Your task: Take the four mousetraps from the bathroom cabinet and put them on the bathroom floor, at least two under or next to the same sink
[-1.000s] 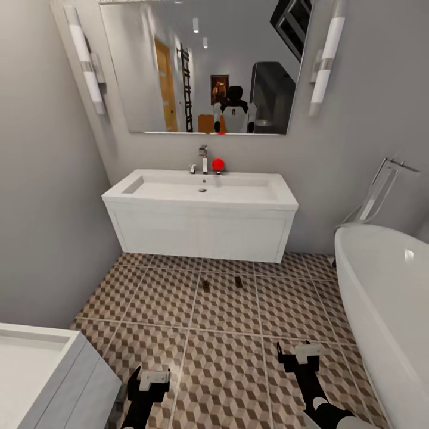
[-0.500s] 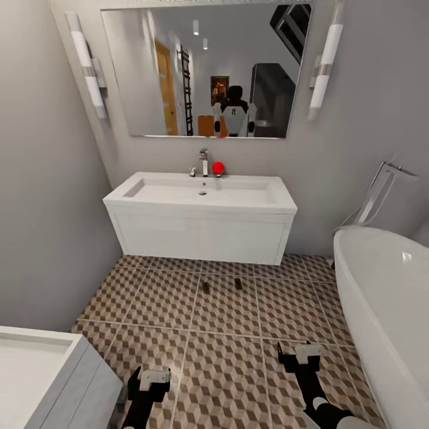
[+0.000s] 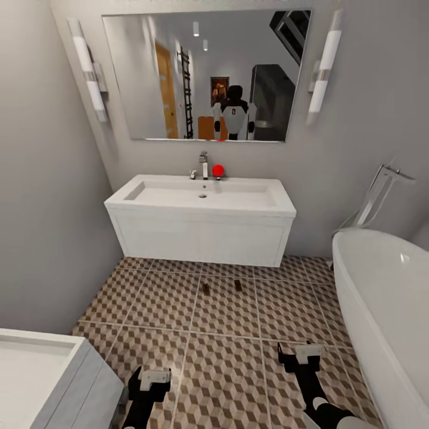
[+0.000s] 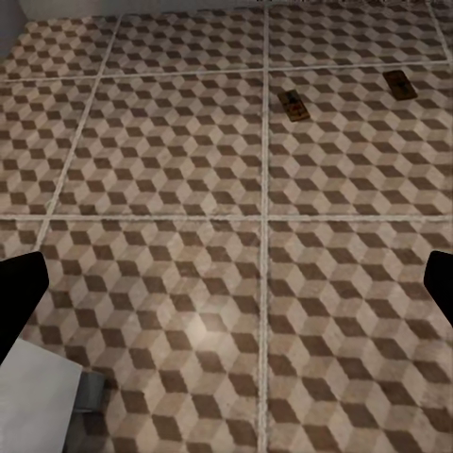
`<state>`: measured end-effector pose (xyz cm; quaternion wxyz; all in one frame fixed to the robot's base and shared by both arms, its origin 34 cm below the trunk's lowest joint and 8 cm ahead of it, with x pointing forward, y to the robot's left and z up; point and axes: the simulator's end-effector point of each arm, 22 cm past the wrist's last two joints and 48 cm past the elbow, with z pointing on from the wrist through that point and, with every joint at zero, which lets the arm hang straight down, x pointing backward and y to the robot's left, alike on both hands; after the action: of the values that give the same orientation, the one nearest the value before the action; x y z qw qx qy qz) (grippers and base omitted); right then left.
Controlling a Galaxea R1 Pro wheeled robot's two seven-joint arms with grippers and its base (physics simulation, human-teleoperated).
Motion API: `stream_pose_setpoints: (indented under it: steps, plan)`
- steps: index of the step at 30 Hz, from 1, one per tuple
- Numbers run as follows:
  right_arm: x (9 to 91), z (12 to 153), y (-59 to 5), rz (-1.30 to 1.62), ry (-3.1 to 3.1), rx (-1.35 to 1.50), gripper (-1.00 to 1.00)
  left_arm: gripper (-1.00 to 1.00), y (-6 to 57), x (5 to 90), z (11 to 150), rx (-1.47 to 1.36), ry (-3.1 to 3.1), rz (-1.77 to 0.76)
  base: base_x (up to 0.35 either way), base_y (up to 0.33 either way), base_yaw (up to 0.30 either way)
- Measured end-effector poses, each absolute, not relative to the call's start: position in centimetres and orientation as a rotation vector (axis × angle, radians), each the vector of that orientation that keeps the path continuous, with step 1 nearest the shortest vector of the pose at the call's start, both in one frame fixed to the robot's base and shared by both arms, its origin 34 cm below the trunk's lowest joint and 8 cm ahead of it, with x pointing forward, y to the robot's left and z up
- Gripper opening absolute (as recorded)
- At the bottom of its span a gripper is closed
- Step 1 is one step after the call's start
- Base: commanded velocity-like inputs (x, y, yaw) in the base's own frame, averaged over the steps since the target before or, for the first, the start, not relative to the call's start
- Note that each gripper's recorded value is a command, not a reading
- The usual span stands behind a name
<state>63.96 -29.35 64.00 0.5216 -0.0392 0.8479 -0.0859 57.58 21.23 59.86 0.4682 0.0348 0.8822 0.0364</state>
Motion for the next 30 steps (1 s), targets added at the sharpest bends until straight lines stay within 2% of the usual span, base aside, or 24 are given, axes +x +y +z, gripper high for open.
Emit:
stream_pose_setpoints:
  steps: [30]
  plan:
    - [63.7,68.2,-29.4,-0.207,2.032,-0.094,1.0,1.0,21.0,57.2,64.1,0.086,2.166,0.086,0.0,0.0,0.0]
